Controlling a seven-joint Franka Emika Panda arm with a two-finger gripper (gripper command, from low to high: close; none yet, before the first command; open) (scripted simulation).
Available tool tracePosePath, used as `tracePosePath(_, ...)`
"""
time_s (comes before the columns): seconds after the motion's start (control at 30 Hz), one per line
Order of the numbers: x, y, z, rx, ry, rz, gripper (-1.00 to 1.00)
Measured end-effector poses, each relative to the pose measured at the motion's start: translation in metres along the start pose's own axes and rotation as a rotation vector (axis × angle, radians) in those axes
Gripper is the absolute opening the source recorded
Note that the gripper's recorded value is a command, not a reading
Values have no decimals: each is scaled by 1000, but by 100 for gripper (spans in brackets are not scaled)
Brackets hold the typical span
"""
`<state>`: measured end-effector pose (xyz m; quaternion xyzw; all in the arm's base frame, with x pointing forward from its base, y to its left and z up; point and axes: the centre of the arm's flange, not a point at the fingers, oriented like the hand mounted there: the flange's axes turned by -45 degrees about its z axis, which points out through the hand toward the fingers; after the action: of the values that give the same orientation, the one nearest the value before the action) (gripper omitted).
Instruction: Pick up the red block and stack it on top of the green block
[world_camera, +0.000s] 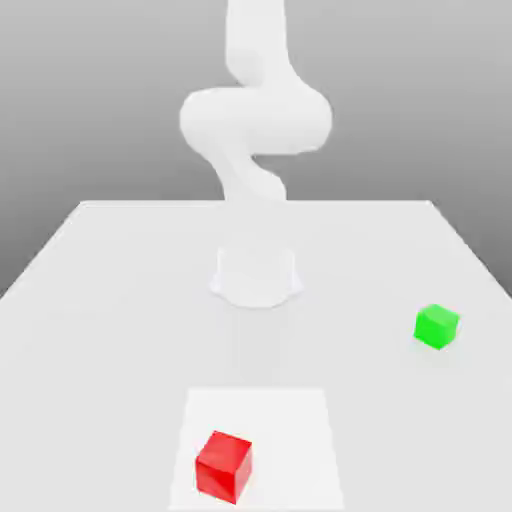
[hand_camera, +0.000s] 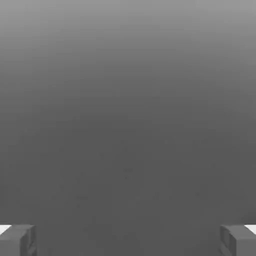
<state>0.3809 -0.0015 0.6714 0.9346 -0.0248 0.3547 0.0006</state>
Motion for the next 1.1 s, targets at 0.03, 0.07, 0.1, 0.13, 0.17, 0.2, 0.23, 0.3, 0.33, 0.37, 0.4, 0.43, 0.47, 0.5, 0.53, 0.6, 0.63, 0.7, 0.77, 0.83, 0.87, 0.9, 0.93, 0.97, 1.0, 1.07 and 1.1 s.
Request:
tracePosePath(0.03, -2, 1, 22, -9, -32, 13, 0)
tracePosePath(0.07, -4, 2, 44, -17, -63, 26, 0)
tracePosePath(0.1, -7, 3, 65, -25, -93, 39, 0)
tracePosePath(0.13, -11, 4, 85, -32, -122, 51, 0)
tracePosePath(0.17, -16, 6, 105, -40, -152, 64, 0)
tracePosePath(0.2, -22, 7, 125, -47, -181, 77, 0)
tracePosePath(0.23, -28, 9, 144, -54, -210, 90, 0)
tracePosePath(0.3, -44, 13, 182, -67, -269, 116, 0)
tracePosePath(0.33, -52, 15, 200, -74, -298, 129, 0)
tracePosePath(0.37, -62, 17, 217, -80, -327, 142, 0)
tracePosePath(0.4, -72, 19, 235, -86, -356, 156, 0)
tracePosePath(0.43, -83, 22, 251, -92, -385, 169, 0)
tracePosePath(0.47, -94, 24, 268, -97, -414, 183, 0)
tracePosePath(0.5, -106, 26, 283, -103, -443, 196, 0)
tracePosePath(0.53, -119, 28, 299, -108, -472, 210, 0)
tracePosePath(0.6, -146, 32, 327, -119, -530, 240, 0)
tracePosePath(0.63, -160, 35, 340, -124, -559, 256, 0)
tracePosePath(0.7, -190, 37, 365, -132, -617, 284, 0)
tracePosePath(0.77, -222, 38, 386, -138, -676, 311, 0)
tracePosePath(0.83, -246, 39, 406, -142, -705, 326, 0)
tracePosePath(0.87, -255, 40, 416, -142, -709, 329, 0)
tracePosePath(0.9, -264, 40, 425, -143, -712, 330, 0)
tracePosePath(0.93, -273, 40, 434, -143, -713, 331, 0)
tracePosePath(0.97, -281, 40, 443, -143, -714, 331, -100)
tracePosePath(1.0, -281, 40, 443, -143, -714, 331, -100)
tracePosePath(1.07, -281, 40, 443, -143, -713, 331, -100)
tracePosePath(1.1, -281, 40, 443, -143, -713, 331, -100)
